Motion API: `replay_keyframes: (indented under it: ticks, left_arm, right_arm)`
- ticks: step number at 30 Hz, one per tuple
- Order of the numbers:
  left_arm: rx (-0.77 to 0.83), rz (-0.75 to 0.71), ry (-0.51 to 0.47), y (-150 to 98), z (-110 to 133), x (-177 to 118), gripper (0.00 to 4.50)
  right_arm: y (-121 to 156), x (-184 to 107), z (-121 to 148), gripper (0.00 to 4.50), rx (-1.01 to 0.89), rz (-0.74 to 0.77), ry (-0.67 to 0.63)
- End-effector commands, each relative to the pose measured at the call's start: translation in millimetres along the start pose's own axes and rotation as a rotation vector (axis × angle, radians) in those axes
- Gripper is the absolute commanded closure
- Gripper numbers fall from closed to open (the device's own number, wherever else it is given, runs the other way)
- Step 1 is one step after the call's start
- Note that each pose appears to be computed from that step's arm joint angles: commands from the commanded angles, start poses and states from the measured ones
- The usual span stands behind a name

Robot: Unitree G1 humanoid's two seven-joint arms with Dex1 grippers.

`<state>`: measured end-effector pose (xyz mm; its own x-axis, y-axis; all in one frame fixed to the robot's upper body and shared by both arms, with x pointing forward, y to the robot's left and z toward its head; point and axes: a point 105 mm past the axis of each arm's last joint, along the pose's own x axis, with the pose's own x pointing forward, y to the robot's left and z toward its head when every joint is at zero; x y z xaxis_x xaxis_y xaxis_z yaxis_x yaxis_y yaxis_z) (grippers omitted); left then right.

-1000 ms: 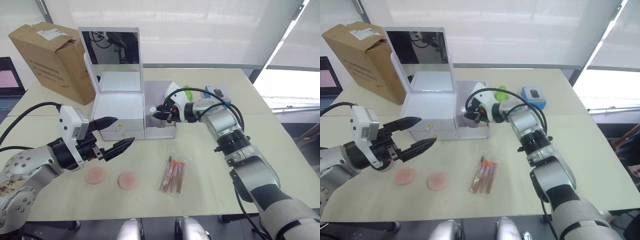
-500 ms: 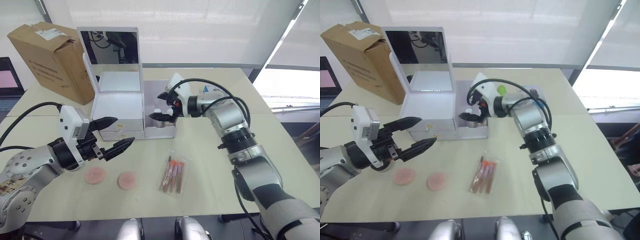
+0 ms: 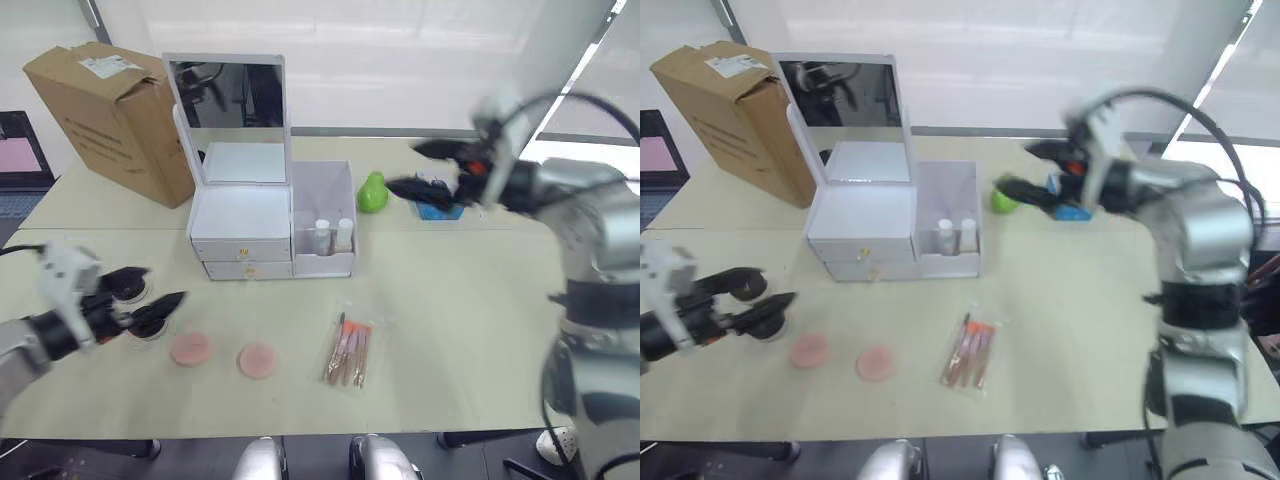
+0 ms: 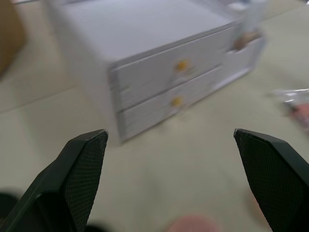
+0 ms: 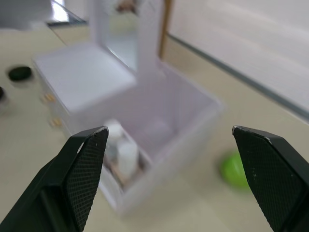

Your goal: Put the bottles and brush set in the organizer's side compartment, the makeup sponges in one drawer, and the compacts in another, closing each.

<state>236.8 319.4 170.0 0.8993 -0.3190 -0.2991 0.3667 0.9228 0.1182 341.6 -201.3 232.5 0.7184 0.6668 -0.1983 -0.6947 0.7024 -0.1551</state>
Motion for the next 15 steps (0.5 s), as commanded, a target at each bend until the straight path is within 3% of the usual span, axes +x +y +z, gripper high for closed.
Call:
replay_keyframes:
  ticks: [1, 5, 8, 15]
  left_arm:
    - [0.074, 0.164, -0.002, 34.9, 1.3, -23.6, 0.0]
    - [0.102, 0.325, 0.021, 66.4, -17.2, -48.5, 0.0]
    - [0.059, 0.356, 0.059, 80.3, -35.0, -64.8, 0.0]
    - [0.019, 0.442, 0.024, 105.3, -43.7, -74.8, 0.0]
  right_arm:
    - [-13.8, -50.5, -17.6, 0.04, -0.015, -0.132, 0.002]
    - [-26.0, -106.8, -60.3, 0.04, 0.054, -0.3, 0.056]
    - [-25.1, -137.0, -87.0, 0.04, 0.084, -0.374, 0.097]
    - [-9.6, -133.2, -99.4, 0.04, 0.125, -0.366, 0.07]
